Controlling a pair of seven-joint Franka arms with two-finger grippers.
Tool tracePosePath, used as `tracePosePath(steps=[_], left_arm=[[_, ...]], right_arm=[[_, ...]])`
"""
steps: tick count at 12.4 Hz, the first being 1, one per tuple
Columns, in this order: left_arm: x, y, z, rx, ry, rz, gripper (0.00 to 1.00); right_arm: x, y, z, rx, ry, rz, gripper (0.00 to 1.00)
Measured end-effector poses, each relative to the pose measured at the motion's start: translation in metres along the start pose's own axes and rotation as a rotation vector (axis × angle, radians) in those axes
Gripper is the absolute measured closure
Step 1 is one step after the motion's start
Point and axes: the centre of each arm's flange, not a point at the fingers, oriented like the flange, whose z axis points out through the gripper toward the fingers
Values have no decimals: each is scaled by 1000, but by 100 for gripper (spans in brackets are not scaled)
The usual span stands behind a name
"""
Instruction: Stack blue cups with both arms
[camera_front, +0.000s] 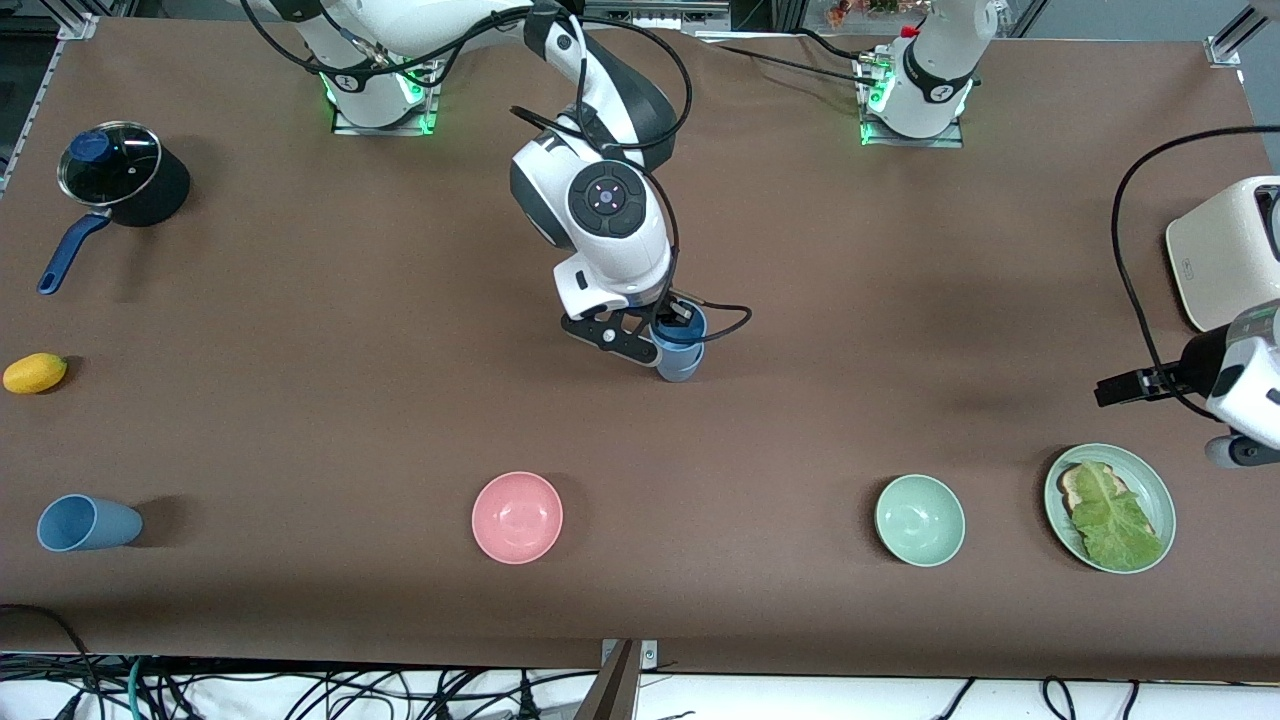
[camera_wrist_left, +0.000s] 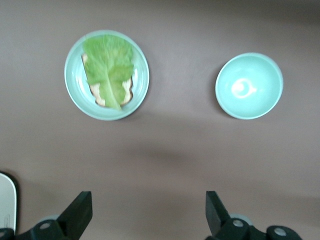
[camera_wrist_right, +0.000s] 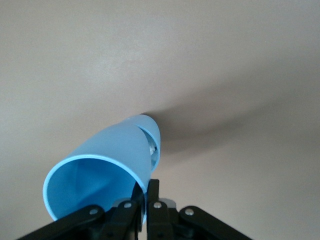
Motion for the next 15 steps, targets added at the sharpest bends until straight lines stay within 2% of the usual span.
tracePosePath(steps=[1,5,6,8,11,13,14,15], left_arm=[[-15,12,-12,21,40,17,0],[-80,24,-33,61,106,39,0],[-89,21,-29,55,98,30,0],[-97,6,-20,-35,56,-31,0],[-101,-8,-27,-84,10,-24,0],[-105,-9,-41,-126,3,18,0],[-106,-14,-46,-137,0,39,0],[-107,-16,-51,-140,-2,62,0]], right_arm=[[0,0,1,-2,-1,1,95],[0,0,7,-8,-4,7,95],[0,0,7,-9,-4,7,95],[0,0,7,-9,-4,8,91],[1,1,6,-18,-6,12,61],[9,6,0,-37,-4,24,36],[19,11,-8,-41,4,38,29],[37,20,-20,-38,13,61,29]])
